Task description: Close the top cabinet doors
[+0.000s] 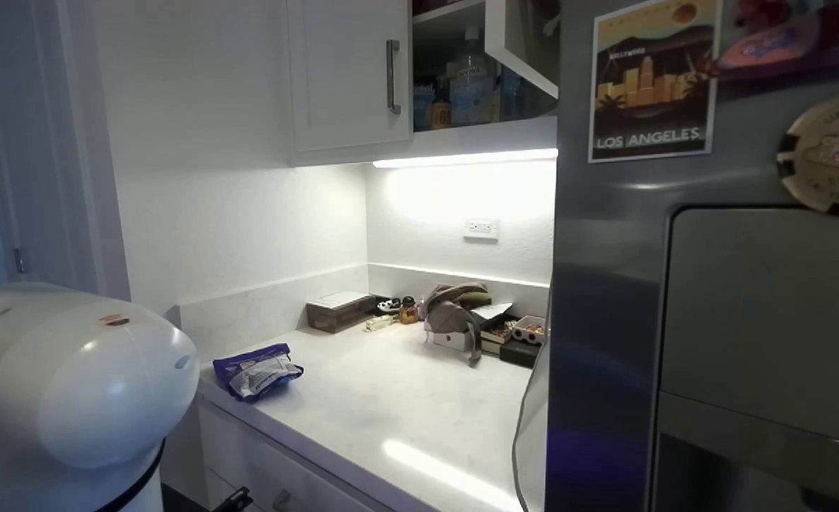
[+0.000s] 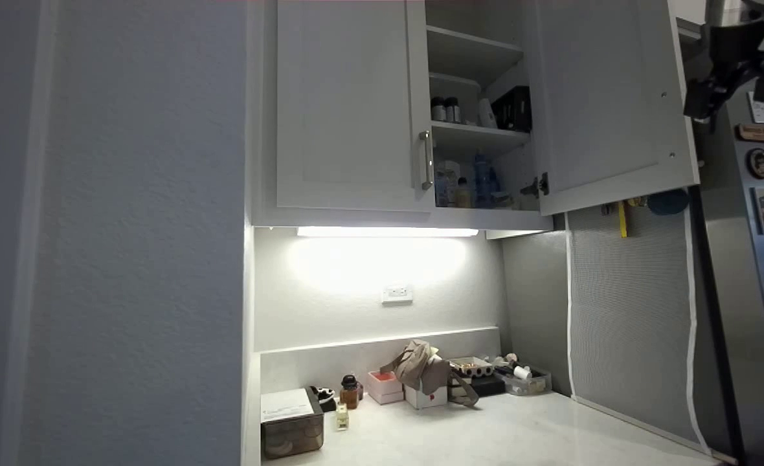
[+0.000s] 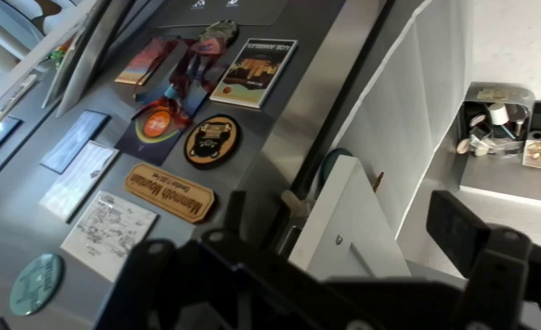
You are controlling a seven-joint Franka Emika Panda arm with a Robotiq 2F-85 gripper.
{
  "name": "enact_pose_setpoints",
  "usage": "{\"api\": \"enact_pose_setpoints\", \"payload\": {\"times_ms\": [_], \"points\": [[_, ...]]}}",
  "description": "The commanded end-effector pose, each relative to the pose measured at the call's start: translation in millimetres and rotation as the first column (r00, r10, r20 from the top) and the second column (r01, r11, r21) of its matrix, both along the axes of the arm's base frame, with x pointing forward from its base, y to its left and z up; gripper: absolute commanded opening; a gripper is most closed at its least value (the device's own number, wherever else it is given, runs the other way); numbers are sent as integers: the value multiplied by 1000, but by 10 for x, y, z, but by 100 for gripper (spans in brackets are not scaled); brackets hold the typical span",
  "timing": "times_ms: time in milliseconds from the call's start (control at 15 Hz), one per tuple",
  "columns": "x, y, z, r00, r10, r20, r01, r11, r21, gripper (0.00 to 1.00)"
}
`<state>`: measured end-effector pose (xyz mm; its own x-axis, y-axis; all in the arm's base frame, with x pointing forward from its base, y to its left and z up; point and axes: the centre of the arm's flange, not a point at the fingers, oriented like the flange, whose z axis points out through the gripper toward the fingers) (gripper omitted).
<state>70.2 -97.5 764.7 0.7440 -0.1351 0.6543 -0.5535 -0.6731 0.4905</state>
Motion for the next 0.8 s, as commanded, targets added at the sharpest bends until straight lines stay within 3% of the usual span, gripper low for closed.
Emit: {"api": "enact_pose_setpoints", "payload": {"times_ms": [0,333,733], "points": [[-101,-192,50,999,3,42,0,997,-72,100],[-235,-445,130,990,43,131,-25,990,-139,100],[-53,-725,111,971,127,201,-92,981,-172,100]]}}
